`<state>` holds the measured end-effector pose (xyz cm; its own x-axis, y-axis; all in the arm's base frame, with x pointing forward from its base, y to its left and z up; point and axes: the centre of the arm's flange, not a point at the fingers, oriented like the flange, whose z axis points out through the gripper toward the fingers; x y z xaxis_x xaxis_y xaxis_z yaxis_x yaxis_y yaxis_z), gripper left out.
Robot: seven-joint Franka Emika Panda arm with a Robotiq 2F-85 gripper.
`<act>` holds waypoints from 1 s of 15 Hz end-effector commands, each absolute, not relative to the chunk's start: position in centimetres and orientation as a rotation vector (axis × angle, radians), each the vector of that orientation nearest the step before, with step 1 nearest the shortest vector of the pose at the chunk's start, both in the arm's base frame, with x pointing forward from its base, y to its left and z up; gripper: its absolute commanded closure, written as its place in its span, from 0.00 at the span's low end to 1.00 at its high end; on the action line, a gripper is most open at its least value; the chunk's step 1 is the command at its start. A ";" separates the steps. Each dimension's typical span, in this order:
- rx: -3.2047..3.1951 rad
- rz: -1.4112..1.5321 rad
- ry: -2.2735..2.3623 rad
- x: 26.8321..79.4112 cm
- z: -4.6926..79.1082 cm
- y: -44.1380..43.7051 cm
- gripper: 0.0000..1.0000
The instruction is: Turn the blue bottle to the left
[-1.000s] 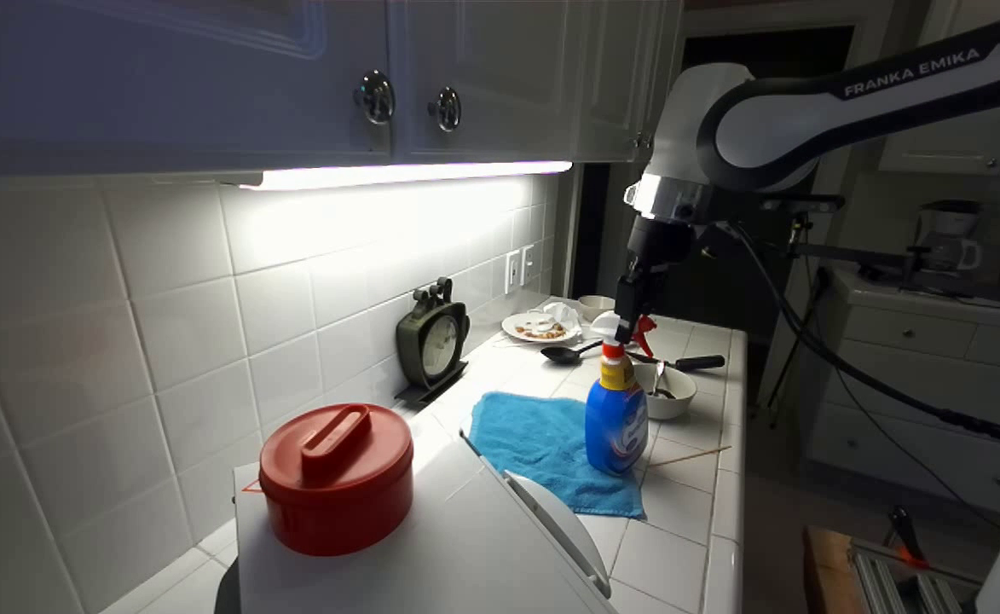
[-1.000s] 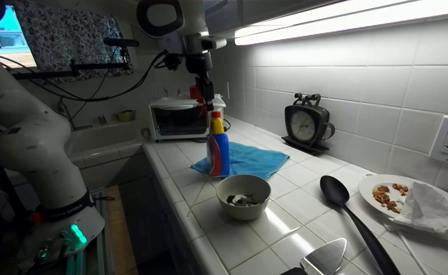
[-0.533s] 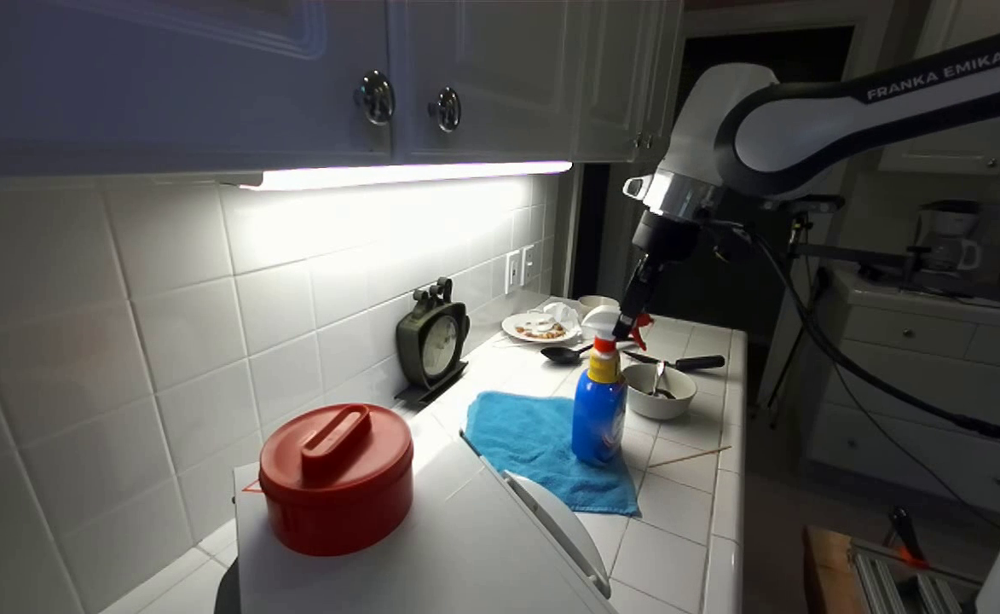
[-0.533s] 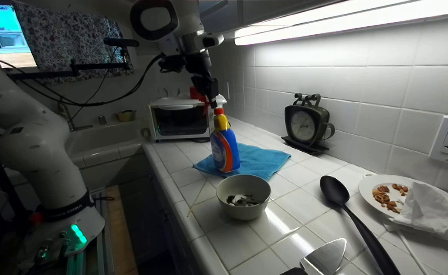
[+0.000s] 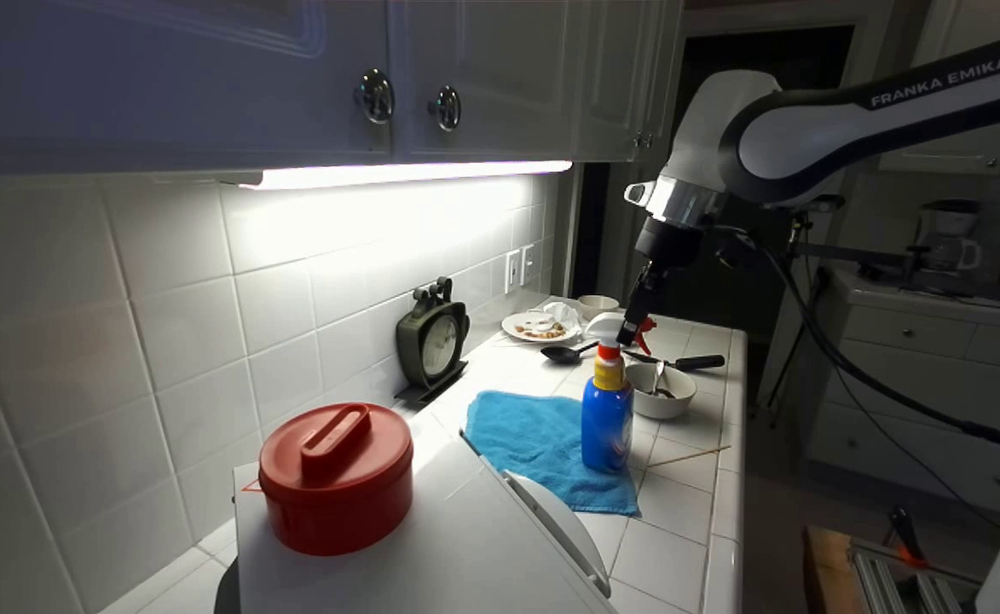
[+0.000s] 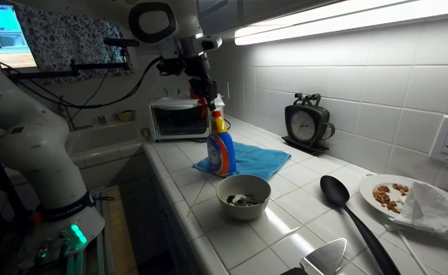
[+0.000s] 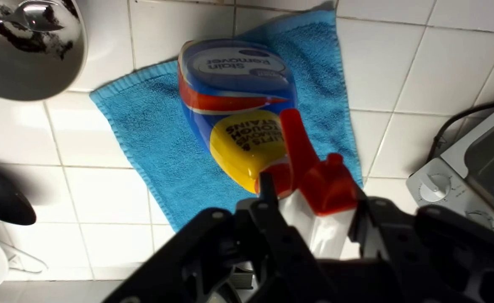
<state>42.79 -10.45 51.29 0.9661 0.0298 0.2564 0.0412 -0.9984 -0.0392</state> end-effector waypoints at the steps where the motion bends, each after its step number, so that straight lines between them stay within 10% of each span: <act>1: -3.077 -0.486 -0.166 42.3 52.5 -10.6 0.86; 15: -2.892 -0.687 -0.831 41.2 55.5 -10.0 0.86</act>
<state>42.40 -9.94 52.85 0.8386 0.4223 0.3440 0.4288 -0.9013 0.0613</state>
